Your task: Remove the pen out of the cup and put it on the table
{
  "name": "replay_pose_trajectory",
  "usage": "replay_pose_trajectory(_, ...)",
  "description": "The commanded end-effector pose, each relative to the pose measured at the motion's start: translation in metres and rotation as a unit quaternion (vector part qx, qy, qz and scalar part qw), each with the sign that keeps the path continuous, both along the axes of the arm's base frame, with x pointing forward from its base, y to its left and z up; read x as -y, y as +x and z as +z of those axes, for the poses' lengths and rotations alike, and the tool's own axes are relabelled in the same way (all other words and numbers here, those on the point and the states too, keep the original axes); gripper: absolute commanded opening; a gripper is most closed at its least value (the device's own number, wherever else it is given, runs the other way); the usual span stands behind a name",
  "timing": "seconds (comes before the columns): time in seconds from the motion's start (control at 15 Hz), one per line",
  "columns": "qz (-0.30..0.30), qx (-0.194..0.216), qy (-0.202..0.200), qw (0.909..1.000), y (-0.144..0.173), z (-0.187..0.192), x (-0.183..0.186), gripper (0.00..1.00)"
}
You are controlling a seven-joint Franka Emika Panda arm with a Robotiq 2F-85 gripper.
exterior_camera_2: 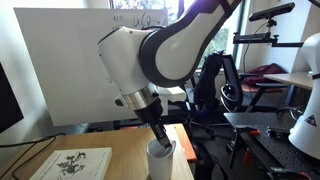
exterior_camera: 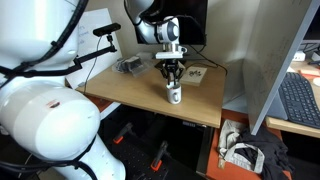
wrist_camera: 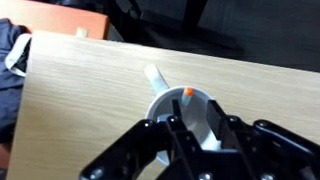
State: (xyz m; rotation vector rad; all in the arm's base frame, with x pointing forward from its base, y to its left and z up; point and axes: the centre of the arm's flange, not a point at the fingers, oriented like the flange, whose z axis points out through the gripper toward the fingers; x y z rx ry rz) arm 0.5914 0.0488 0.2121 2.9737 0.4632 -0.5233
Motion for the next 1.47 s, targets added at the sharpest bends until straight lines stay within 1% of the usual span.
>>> replay_pose_trajectory(0.0,-0.011,-0.020,-0.017,0.9996,0.015,-0.005,0.002,0.37)
replay_pose_trajectory(0.07,-0.010,-0.023,-0.017,0.9995,0.016,-0.007,0.003,0.38)
replay_pose_trajectory(0.2,-0.008,-0.029,-0.018,0.9994,0.018,-0.012,0.003,0.36)
replay_pose_trajectory(0.4,-0.006,-0.038,-0.020,0.9991,0.020,-0.020,0.003,0.31)
replay_pose_trajectory(0.47,-0.006,-0.042,-0.023,0.9988,0.020,-0.022,0.003,0.27)
replay_pose_trajectory(0.6,-0.006,-0.050,-0.027,0.9984,0.020,-0.026,0.004,0.26)
replay_pose_trajectory(0.73,-0.005,-0.056,-0.029,0.9980,0.020,-0.028,0.005,0.30)
replay_pose_trajectory(0.87,-0.005,-0.062,-0.030,0.9976,0.020,-0.029,0.005,0.29)
replay_pose_trajectory(0.93,-0.005,-0.068,-0.031,0.9972,0.020,-0.029,0.005,0.32)
replay_pose_trajectory(1.0,-0.006,-0.076,-0.034,0.9965,0.020,-0.030,0.005,0.22)
replay_pose_trajectory(1.07,-0.006,-0.081,-0.035,0.9961,0.020,-0.030,0.005,0.06)
replay_pose_trajectory(1.13,-0.009,-0.086,-0.036,0.9956,0.019,-0.030,0.005,0.00)
replay_pose_trajectory(1.2,-0.009,-0.088,-0.037,0.9954,0.020,-0.030,0.005,0.00)
replay_pose_trajectory(1.27,-0.011,-0.089,-0.038,0.9953,0.020,-0.030,0.004,0.03)
replay_pose_trajectory(1.4,-0.015,-0.088,-0.040,0.9952,0.022,-0.028,0.004,0.03)
